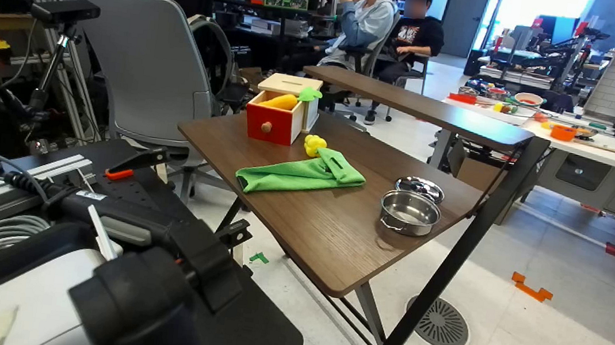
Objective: Use the lid to cover the pot
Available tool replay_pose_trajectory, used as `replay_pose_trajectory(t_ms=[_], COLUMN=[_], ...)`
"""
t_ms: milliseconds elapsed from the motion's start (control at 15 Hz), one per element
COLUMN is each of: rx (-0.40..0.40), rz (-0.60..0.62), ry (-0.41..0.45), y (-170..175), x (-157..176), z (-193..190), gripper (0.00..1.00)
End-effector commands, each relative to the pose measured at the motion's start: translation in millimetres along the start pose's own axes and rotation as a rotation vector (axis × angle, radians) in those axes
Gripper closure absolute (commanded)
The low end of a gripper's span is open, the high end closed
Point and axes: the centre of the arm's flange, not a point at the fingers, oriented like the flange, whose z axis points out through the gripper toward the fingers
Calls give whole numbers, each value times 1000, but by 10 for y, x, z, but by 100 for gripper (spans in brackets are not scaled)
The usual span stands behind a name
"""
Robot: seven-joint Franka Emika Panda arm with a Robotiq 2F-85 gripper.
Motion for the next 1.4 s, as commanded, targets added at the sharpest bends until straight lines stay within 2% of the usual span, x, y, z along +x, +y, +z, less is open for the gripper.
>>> replay_pose_trajectory(t_ms=[0,267,533,933,1333], rx=[-9,4,24,10,-4], rz=[98,219,319,388,423], ry=[40,75,60,-8,-43], y=[224,592,1040,1512,1868], x=[318,559,823,1221,1839], z=[371,865,1403,1996,2359], gripper=[0,0,0,0,0])
